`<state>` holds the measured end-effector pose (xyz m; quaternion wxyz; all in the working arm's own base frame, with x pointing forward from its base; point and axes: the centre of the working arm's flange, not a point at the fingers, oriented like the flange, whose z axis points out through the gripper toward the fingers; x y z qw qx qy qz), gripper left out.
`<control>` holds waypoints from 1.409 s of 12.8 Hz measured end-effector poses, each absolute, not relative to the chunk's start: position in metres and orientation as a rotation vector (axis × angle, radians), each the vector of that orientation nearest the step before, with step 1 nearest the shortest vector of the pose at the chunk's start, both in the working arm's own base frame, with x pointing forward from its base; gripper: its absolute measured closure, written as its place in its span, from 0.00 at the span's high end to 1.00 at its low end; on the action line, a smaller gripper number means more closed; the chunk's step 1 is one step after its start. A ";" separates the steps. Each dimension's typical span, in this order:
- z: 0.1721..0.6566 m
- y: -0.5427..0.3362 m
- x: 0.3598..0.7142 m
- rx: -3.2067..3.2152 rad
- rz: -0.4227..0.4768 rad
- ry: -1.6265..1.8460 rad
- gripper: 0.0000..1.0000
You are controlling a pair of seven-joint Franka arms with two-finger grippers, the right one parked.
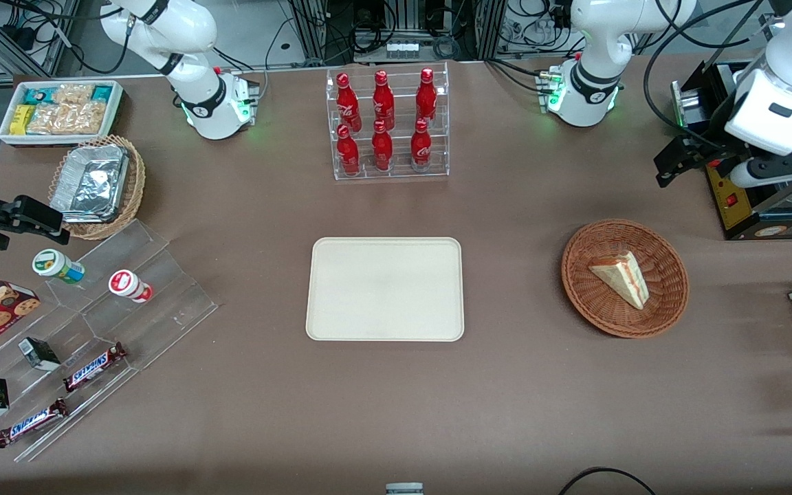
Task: Place sandwich from basket to tray
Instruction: 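Move the left gripper over the wrapped sandwich in the wicker basket, then lower the left gripper and close it on the wrapped sandwich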
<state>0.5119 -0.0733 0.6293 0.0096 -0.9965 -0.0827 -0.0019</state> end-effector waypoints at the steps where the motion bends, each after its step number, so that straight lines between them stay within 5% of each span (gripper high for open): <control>1: 0.619 -0.063 0.518 -3.107 0.029 -0.288 1.00; 7: 0.546 -0.015 0.557 -3.020 0.210 -0.633 1.00; 13: 0.436 -0.014 0.577 -2.873 0.073 -1.100 1.00; 18: 0.358 -0.017 0.557 -2.831 0.009 -1.268 1.00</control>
